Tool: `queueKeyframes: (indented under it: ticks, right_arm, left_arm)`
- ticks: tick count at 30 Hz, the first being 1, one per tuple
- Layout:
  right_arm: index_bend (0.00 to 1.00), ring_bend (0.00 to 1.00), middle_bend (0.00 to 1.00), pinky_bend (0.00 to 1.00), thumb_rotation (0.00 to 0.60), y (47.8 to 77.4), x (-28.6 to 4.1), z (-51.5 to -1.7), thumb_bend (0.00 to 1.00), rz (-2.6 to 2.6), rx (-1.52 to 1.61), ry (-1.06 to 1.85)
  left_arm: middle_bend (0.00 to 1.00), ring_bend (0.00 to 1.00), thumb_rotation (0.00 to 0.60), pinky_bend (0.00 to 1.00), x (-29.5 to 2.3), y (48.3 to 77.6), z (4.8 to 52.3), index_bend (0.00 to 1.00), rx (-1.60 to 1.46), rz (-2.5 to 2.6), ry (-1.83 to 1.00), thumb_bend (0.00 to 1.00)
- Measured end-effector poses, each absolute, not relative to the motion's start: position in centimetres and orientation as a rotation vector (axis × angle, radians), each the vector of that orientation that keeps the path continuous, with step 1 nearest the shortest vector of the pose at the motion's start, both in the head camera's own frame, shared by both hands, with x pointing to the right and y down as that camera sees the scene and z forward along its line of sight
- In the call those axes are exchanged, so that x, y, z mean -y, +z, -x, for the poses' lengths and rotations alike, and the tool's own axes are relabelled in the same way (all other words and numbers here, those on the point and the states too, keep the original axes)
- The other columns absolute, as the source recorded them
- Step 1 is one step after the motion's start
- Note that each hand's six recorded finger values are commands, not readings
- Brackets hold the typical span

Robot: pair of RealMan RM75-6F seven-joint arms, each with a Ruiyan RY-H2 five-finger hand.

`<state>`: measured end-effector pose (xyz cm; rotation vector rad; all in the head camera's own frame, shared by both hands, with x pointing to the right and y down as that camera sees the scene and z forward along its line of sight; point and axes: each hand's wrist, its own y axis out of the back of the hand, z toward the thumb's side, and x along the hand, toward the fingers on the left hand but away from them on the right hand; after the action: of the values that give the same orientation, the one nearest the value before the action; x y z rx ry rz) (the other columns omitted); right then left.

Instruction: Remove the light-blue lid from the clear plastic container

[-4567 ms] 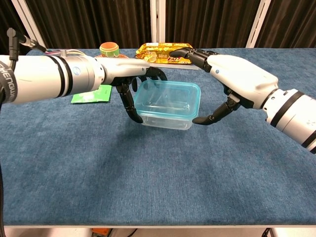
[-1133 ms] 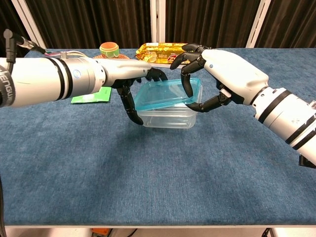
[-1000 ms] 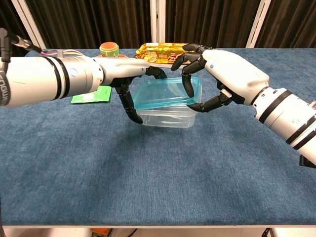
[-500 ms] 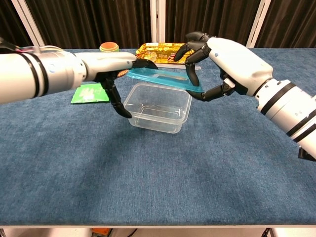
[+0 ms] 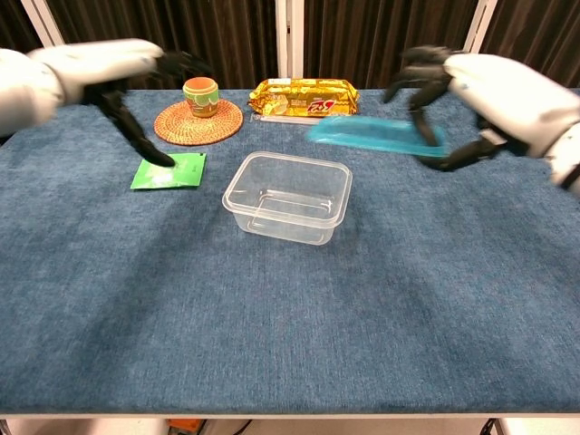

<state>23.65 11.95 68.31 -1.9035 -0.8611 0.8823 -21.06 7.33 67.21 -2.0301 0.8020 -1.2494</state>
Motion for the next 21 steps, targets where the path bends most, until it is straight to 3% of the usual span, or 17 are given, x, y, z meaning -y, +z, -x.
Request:
queueKeyframes:
  ticks: [4,7,12,14,21]
  right_arm:
    - [0.71,0.0,0.26,0.0,0.6,69.3,-11.7,-26.7,0.59,1.865,0.871,1.011]
    - [0.57,0.0,0.22,0.0,0.6,70.6,-11.6,-28.2,0.49,1.846,0.848,1.101]
    - [0.03,0.0,0.04,0.0,0.6,72.2,-11.9,-29.2,0.07,1.844,0.794,1.218]
    - [0.0,0.0,0.0,0.0,0.6,72.5,-12.0,-29.3,0.01,1.846,0.775,1.262]
    - [0.0,0.0,0.0,0.0,0.6,71.0,-12.4,-29.9,0.0,1.88,0.778,1.309]
  left_arm:
    - [0.0,0.0,0.6,0.0,-7.3,66.3,24.3,0.07,-0.893,1.956,-1.265,0.0]
    - [0.0,0.0,0.6,0.0,-7.7,65.9,27.2,0.07,-0.954,1.897,-1.293,0.0]
    - [0.0,0.0,0.6,0.0,-8.9,65.3,31.4,0.07,-1.032,1.833,-1.348,0.0]
    - [0.0,0.0,0.6,0.0,-9.4,65.1,32.7,0.07,-1.052,1.817,-1.368,0.0]
    - [0.0,0.0,0.6,0.0,-11.0,63.9,37.7,0.08,-1.108,1.722,-1.443,0.0]
